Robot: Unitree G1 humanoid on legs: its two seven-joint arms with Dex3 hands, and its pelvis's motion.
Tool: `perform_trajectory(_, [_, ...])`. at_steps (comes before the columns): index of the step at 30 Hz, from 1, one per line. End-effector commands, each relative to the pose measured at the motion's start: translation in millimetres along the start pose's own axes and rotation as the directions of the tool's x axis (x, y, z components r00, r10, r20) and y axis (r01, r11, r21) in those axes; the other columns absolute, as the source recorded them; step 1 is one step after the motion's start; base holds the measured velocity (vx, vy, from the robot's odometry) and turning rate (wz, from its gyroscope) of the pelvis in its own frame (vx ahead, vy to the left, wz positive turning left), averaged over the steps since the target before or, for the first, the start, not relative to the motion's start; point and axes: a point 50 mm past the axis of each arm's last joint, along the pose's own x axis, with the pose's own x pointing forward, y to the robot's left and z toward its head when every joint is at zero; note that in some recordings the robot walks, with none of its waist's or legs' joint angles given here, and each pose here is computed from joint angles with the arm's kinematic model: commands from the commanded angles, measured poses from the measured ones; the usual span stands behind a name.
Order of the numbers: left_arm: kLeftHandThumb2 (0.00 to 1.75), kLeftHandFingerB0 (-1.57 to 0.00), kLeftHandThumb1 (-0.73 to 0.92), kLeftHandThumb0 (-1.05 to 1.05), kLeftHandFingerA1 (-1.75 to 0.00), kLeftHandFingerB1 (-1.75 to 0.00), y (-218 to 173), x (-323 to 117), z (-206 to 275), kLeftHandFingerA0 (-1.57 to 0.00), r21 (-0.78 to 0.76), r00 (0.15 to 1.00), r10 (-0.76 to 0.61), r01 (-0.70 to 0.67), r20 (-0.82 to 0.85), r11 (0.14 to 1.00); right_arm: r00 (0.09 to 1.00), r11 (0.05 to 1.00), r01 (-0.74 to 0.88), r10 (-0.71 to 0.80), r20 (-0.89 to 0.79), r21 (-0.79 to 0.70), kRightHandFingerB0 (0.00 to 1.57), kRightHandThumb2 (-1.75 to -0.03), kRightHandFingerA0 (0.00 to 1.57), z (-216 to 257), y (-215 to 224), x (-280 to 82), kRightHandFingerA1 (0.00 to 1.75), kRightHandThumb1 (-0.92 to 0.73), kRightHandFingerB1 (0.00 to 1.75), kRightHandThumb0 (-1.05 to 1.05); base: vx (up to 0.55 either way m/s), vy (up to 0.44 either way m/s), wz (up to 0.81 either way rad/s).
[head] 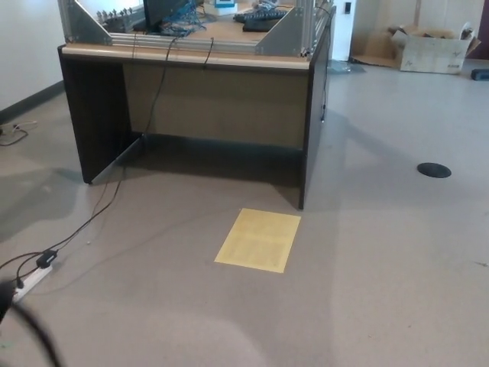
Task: A person hands over a black lunchbag to the robot and the robot uses its left hand to grab the strips of the lunchbag, the gives it back to the person.
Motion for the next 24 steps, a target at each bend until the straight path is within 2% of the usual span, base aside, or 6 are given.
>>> perform_trajectory(1, [0.56,-0.61,0.60,-0.14,-1.75,-1.70,-39,70,16,-0.80,-0.018,0.988,-0.025,0.028,0.151,0.999,0.999,0.999,0.041,-0.041,-0.019,-0.019,0.34,-0.64,0.32,-3,-3,-2,0.37,-0.79,0.34,-0.67,0.00,0.000,0.00])
perform_trajectory(3, [0.56,-0.60,0.58,-0.17,-1.75,-1.71,-59,97,25,-0.79,-0.031,0.982,-0.018,0.025,0.186,0.999,0.999,0.999,0.053,-0.053,-0.009,-0.014,0.29,-1.00,0.27,-3,-4,-3,0.49,-0.67,0.47,-0.78,0.00,0.000,0.00])
perform_trajectory(5, [0.55,-0.60,0.57,-0.14,-1.75,-1.72,-72,116,34,-0.80,-0.054,0.977,-0.017,0.029,0.213,0.998,0.998,0.998,0.062,-0.062,0.001,-0.016,0.35,-0.64,0.34,-2,-6,-3,0.38,-0.77,0.35,-0.70,0.00,0.000,0.00])
perform_trajectory(10, [0.56,-0.55,0.60,-0.23,-1.75,-1.68,-105,155,59,-0.77,-0.081,0.966,-0.036,0.058,0.255,0.995,0.997,0.997,0.080,-0.080,0.010,-0.005,0.28,-0.99,0.31,1,-10,-2,0.51,-0.67,0.47,-0.75,0.00,0.000,0.00])
perform_trajectory(11, [0.56,-0.57,0.60,-0.25,-1.75,-1.67,-111,162,64,-0.78,-0.080,0.963,-0.035,0.058,0.268,0.995,0.996,0.996,0.086,-0.086,0.013,0.004,0.36,-0.64,0.35,1,-10,-2,0.38,-0.76,0.36,-0.69,0.00,0.000,0.00])
perform_trajectory(24, [0.56,-0.62,0.60,-0.27,-1.75,-1.70,-157,212,145,-0.82,-0.174,0.941,0.016,0.045,0.337,0.984,0.995,0.994,0.098,-0.099,0.028,0.054,0.37,-0.64,0.36,3,-8,-1,0.38,-0.75,0.36,-0.71,0.00,0.000,0.00])
